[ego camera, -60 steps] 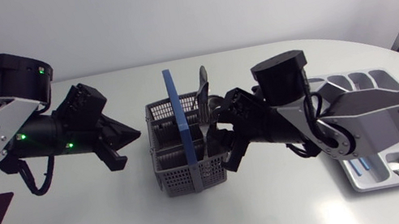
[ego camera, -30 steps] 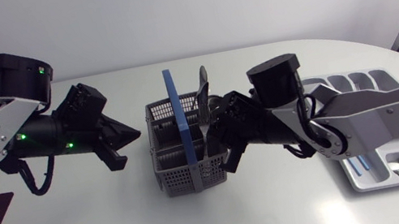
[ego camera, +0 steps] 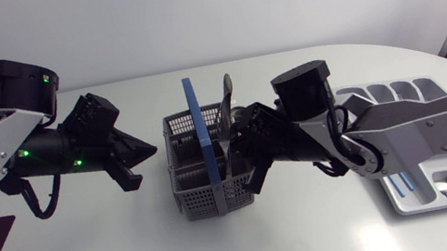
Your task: Sort the cutlery from the basket into the organizer compartments.
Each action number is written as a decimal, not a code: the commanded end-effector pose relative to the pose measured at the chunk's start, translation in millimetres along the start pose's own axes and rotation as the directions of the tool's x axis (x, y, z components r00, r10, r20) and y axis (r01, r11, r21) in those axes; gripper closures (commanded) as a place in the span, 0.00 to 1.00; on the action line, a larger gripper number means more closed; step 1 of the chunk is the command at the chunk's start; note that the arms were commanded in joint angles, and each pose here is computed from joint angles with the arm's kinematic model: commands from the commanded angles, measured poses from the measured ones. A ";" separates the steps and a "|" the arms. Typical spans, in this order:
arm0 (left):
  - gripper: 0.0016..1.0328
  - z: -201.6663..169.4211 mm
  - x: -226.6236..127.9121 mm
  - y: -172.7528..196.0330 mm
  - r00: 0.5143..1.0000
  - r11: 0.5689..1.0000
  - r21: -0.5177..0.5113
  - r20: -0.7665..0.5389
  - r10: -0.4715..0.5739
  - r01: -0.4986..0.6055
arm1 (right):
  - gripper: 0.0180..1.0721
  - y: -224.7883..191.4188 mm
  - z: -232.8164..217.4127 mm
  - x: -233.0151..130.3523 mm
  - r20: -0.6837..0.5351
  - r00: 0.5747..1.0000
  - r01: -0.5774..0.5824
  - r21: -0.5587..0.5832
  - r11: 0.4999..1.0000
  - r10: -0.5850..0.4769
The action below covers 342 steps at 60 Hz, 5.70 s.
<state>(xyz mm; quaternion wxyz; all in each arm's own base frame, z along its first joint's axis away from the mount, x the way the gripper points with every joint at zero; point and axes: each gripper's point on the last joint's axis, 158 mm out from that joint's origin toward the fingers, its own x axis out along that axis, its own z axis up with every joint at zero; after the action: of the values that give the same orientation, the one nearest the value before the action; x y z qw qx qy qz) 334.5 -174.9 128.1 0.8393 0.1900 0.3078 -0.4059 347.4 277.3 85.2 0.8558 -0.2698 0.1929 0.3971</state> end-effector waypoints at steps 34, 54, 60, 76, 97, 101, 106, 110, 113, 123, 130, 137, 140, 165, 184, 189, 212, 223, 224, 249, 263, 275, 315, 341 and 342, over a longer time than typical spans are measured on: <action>0.94 -0.3 -4.9 -4.7 1.000 1.000 0.017 0.004 0.007 -0.007 | 0.95 -11.5 46.8 -57.4 0.089 0.995 0.037 0.002 0.999 -0.037; 0.94 5.1 -12.6 -14.0 1.000 0.999 0.031 0.018 0.007 -0.008 | 0.95 -19.6 79.5 -103.7 0.103 0.993 0.047 0.027 0.999 -0.049; 0.94 6.1 -14.7 -15.5 1.000 0.999 0.032 0.020 0.010 -0.010 | 0.95 -19.0 81.0 -104.6 0.102 0.993 0.055 0.026 0.998 -0.057; 0.94 7.7 -18.1 -17.3 1.000 0.999 0.035 0.024 0.013 -0.014 | 0.95 -19.8 83.9 -113.9 0.106 0.992 0.060 0.030 0.998 -0.063; 0.94 9.1 -17.7 -19.1 1.000 0.999 0.041 0.023 0.014 -0.015 | 0.95 -28.4 85.3 -133.8 0.120 0.989 0.084 0.047 0.995 -0.090; 0.94 9.5 -17.4 -20.1 1.000 0.999 0.041 0.023 0.012 -0.013 | 0.95 -32.2 84.9 -141.3 0.120 0.988 0.095 0.053 0.994 -0.100; 0.94 10.3 -17.0 -21.2 1.000 0.999 0.047 0.022 0.014 -0.015 | 0.95 -37.9 85.3 -152.7 0.122 0.986 0.109 0.062 0.992 -0.116; 0.94 12.2 -17.5 -22.7 1.000 0.999 0.051 0.025 0.012 -0.014 | 0.95 -45.0 83.2 -161.7 0.115 0.984 0.128 0.076 0.989 -0.136; 0.94 14.9 -19.1 -23.8 0.999 0.998 0.055 0.031 0.013 -0.015 | 0.95 -57.0 76.7 -171.6 0.096 0.981 0.161 0.104 0.981 -0.171; 0.94 16.5 -19.0 -30.1 1.000 0.998 0.067 0.028 0.002 -0.004 | 0.95 -89.2 40.8 -189.1 0.002 0.966 0.255 0.170 0.952 -0.259; 0.94 18.2 -18.2 -32.2 1.000 0.997 0.077 0.025 0.006 -0.008 | 0.95 -114.1 8.9 -204.0 -0.064 0.950 0.311 0.220 0.925 -0.304; 0.94 21.8 -18.2 -34.7 1.000 0.996 0.084 0.027 0.007 -0.009 | 0.95 -143.0 -24.6 -220.8 -0.140 0.922 0.386 0.253 0.887 -0.362; 0.94 22.9 -17.7 -36.6 1.000 0.996 0.089 0.026 0.006 -0.008 | 0.95 -153.9 -37.1 -226.6 -0.167 0.912 0.407 0.270 0.872 -0.374; 0.94 25.2 -13.4 -38.5 1.000 0.995 0.100 0.013 0.009 -0.010 | 0.95 -238.6 -142.4 -274.2 -0.374 0.820 0.562 0.386 0.732 -0.432; 0.94 27.5 -11.6 -38.6 1.000 0.994 0.106 0.010 0.014 -0.015 | 0.95 -285.5 -211.1 -302.6 -0.494 0.759 0.634 0.414 0.653 -0.423; 0.94 27.0 -10.5 -39.4 1.000 0.994 0.106 0.007 0.012 -0.013 | 0.95 -293.6 -229.0 -307.6 -0.521 0.748 0.644 0.422 0.637 -0.411; 0.94 29.8 -8.7 -44.0 1.000 0.994 0.109 0.006 0.008 -0.009 | 0.95 -306.2 -292.2 -301.7 -0.627 0.709 0.667 0.447 0.596 -0.323; 0.94 29.6 -7.7 -44.4 1.000 0.994 0.108 0.004 0.007 -0.007 | 0.95 -303.7 -315.8 -300.6 -0.672 0.685 0.677 0.442 0.589 -0.283; 0.94 29.6 -7.7 -44.4 1.000 0.994 0.108 0.004 0.007 -0.007 | 0.95 -303.4 -318.1 -300.1 -0.676 0.683 0.678 0.442 0.588 -0.279; 0.94 29.7 -7.9 -45.1 1.000 0.995 0.104 0.004 0.007 -0.008 | 0.95 -315.6 -353.4 -265.0 -0.684 0.684 0.679 0.469 0.565 -0.254; 0.94 29.9 -8.1 -47.3 1.000 0.994 0.108 -0.002 0.011 -0.010 | 0.95 -332.7 -368.7 -245.6 -0.691 0.674 0.697 0.478 0.535 -0.261; 0.94 29.9 -8.3 -46.7 1.000 0.994 0.108 -0.004 0.015 -0.015 | 0.94 -338.7 -388.2 -225.8 -0.711 0.658 0.708 0.472 0.525 -0.248; 0.94 35.3 -14.0 -50.2 1.000 0.993 0.113 0.007 0.014 -0.015 | 0.47 -311.1 -292.5 -217.7 -0.584 0.746 0.634 0.473 0.612 -0.321; 0.94 41.2 -13.7 -63.0 1.000 0.992 0.123 0.017 -0.011 0.009 | 0.43 -171.4 -126.7 -151.9 -0.201 0.975 0.188 0.509 0.840 -0.097; 0.94 41.3 -13.6 -63.5 1.000 0.992 0.124 0.017 -0.012 0.010 | 0.43 -167.6 -124.4 -149.2 -0.194 0.977 0.175 0.511 0.842 -0.085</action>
<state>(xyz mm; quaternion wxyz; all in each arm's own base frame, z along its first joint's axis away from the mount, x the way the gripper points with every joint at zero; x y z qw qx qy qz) 291.6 -224.6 149.6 0.8194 0.2442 0.2861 -0.4325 386.3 1.5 133.0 0.9134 -0.0933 0.3293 0.2205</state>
